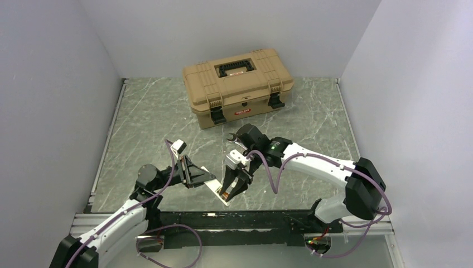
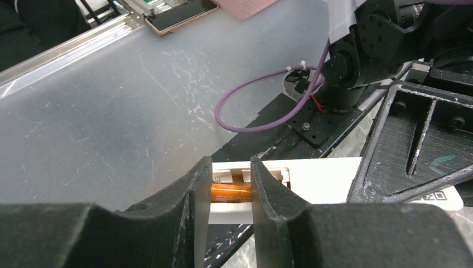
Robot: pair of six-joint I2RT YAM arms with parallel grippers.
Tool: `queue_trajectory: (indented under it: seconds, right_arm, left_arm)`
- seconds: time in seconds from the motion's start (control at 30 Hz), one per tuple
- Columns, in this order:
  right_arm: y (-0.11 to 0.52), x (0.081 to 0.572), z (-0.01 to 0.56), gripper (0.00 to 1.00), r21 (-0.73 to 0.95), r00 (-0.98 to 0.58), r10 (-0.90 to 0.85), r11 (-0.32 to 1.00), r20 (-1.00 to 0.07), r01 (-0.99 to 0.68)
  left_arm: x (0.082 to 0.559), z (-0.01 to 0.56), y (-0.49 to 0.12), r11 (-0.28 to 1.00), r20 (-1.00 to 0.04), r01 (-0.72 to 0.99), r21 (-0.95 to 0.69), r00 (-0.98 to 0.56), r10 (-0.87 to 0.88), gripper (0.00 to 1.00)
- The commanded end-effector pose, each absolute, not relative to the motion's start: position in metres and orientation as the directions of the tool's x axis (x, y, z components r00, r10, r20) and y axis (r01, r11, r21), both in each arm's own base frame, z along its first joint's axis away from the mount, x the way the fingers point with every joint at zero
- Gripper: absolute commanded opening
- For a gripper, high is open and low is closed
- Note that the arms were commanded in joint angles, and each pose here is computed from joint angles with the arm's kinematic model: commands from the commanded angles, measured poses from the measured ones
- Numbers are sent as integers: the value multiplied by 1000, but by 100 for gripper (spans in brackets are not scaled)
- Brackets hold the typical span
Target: Load the batteries into the remote control
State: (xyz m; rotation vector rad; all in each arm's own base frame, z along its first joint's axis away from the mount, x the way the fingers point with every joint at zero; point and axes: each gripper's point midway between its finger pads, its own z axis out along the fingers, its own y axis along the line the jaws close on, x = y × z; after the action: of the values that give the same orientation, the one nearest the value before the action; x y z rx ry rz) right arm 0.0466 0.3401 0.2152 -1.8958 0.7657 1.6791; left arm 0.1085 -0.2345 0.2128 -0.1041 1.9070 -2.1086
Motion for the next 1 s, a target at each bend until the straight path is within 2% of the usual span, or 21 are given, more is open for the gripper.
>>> queue_trajectory:
  seconds: [0.0,0.97]
  right_arm:
    - [361,98,193,31,-154,276,-111,-611,-955,-776]
    - [365,114,180,29,-201,320,-148,-523,-936,-829]
  left_arm:
    - [59,270,-229,-231,-324,333,-914,-943,-79,0]
    - [52,290,-222,-336,-302,314,-888,-949,-89,0]
